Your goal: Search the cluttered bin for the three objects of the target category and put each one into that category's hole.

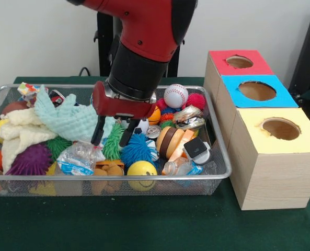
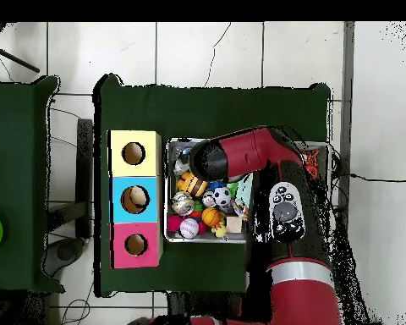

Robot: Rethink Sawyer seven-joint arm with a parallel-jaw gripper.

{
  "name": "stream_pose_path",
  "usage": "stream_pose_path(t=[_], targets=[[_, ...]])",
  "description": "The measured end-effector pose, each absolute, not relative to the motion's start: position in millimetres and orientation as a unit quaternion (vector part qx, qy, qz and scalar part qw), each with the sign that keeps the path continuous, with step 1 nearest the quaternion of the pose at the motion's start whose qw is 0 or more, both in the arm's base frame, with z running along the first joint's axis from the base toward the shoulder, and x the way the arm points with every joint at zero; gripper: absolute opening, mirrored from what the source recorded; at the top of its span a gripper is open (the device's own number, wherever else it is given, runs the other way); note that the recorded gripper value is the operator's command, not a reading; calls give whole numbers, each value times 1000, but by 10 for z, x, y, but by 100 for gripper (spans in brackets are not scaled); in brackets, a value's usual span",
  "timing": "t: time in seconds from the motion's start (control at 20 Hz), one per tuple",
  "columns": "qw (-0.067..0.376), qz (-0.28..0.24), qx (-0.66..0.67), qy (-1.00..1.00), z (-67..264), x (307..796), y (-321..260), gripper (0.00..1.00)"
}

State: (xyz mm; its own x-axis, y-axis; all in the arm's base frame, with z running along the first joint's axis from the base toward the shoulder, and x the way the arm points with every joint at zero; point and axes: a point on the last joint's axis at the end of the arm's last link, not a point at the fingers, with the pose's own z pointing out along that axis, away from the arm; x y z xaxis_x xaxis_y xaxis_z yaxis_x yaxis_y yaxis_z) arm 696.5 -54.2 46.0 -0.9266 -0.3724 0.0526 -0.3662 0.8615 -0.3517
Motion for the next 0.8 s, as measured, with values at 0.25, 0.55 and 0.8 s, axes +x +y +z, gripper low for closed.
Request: stream_pose_path(t=[0.25,0.55,0.8], targets=[[12,-192,-189,963,575,6974,-616,100],[11,-206,-182,961,649,6949,-768,100],[25,-216,-181,959,649,6924,-915,100]])
